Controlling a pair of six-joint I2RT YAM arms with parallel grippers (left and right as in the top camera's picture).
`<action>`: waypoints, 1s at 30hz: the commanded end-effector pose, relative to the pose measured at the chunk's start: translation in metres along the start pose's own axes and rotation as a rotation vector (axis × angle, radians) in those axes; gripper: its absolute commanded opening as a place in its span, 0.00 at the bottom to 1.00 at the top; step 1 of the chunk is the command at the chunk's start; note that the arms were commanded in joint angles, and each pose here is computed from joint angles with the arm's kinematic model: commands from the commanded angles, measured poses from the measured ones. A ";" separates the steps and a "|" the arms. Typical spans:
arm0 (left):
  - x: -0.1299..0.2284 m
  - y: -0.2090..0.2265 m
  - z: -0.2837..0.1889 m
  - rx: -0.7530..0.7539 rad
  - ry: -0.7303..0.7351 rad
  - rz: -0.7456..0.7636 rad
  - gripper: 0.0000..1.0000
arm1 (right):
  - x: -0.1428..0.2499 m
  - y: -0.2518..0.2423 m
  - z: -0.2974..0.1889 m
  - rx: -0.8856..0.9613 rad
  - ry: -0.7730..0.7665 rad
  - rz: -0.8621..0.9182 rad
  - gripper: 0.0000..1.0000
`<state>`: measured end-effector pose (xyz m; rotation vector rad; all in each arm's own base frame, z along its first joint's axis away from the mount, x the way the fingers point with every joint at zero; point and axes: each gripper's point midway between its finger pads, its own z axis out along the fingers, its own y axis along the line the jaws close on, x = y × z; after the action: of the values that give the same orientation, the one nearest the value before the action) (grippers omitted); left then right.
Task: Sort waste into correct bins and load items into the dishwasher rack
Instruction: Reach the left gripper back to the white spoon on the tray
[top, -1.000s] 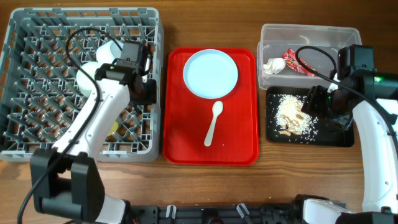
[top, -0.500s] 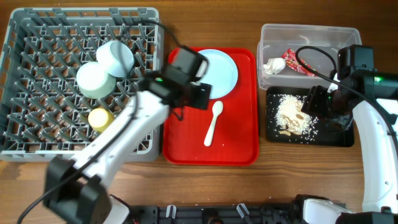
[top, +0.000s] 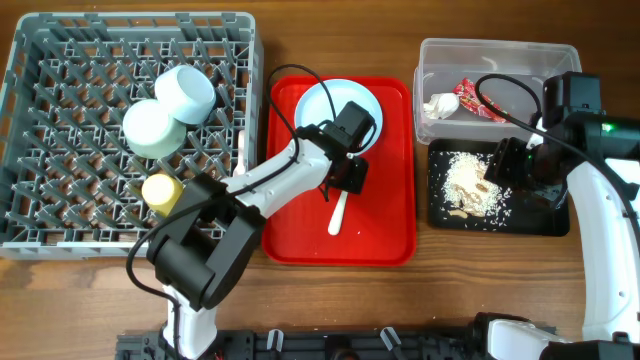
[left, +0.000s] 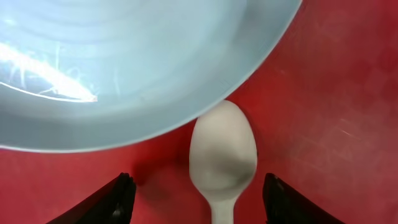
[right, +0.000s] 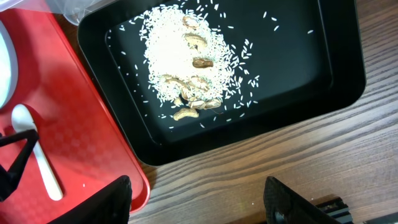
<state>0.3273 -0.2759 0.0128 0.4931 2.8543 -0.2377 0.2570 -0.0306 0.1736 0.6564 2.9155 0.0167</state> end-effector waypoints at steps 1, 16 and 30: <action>-0.001 -0.001 0.012 -0.058 -0.017 0.017 0.67 | -0.005 -0.003 -0.007 0.011 -0.030 -0.008 0.69; 0.020 -0.008 0.041 -0.173 0.013 0.100 0.51 | -0.005 -0.002 -0.007 0.005 -0.028 -0.009 0.69; 0.013 -0.012 0.000 -0.177 -0.031 0.108 0.22 | -0.002 -0.003 -0.007 0.009 -0.016 -0.009 0.69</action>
<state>0.3177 -0.2908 0.0054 0.5936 2.7718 0.0067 0.2548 -0.0303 0.1732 0.6577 2.9241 0.0153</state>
